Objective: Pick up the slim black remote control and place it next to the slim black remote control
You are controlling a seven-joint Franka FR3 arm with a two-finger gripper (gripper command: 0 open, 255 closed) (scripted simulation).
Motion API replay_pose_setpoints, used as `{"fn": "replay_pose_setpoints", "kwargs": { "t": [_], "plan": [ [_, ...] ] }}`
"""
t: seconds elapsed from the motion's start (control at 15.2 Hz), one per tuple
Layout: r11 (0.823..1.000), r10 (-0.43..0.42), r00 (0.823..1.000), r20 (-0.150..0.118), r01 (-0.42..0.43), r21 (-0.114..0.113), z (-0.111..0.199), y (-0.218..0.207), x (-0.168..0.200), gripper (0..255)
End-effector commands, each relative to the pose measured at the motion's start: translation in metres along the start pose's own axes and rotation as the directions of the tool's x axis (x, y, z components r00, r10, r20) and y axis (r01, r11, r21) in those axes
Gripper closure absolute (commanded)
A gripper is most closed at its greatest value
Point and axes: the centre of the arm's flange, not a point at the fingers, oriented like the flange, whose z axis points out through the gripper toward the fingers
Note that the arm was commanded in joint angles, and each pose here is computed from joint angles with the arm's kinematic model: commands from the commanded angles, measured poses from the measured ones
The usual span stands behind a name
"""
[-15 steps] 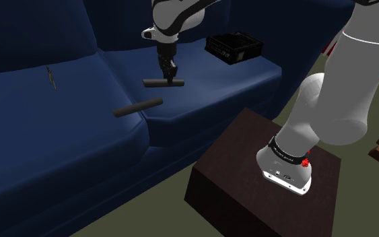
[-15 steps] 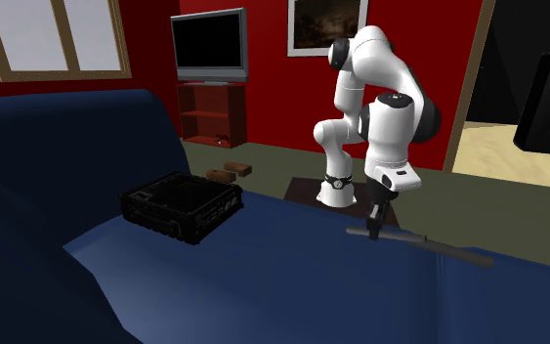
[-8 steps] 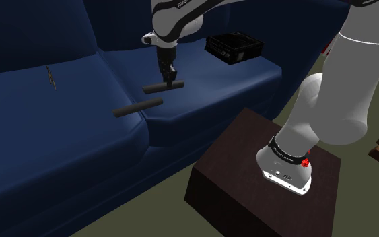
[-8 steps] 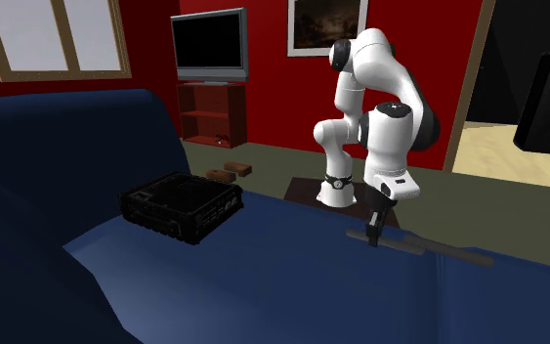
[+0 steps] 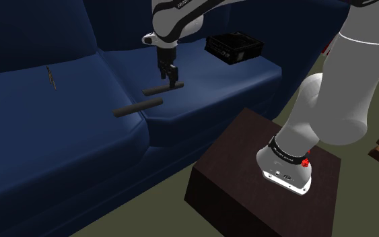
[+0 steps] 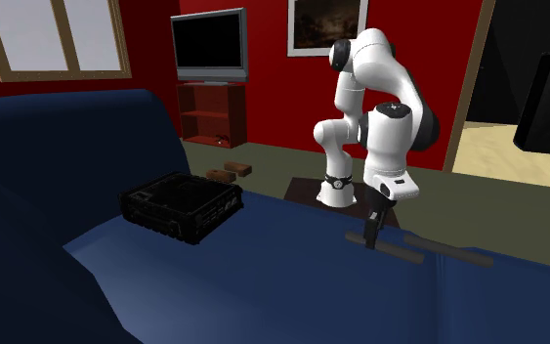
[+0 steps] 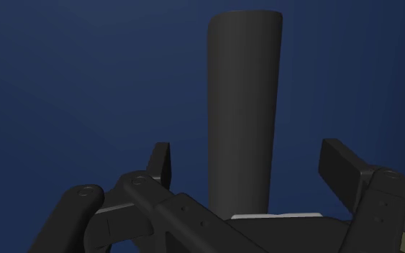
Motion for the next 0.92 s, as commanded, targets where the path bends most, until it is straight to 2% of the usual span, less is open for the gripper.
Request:
{"fn": "replay_pose_setpoints", "kwargs": {
  "t": [0.0,0.07,0.33,0.86],
  "plan": [
    [1.0,0.0,1.0,0.0,0.0,0.0,0.0,0.0,0.0,0],
    [1.0,0.0,1.0,0.0,0.0,0.0,0.0,0.0,0.0,0],
    [1.0,0.0,1.0,0.0,0.0,0.0,-0.05,0.0,0.0,0],
    [1.0,0.0,1.0,0.0,0.0,0.0,-0.05,0.0,0.0,0]
  ]
}}
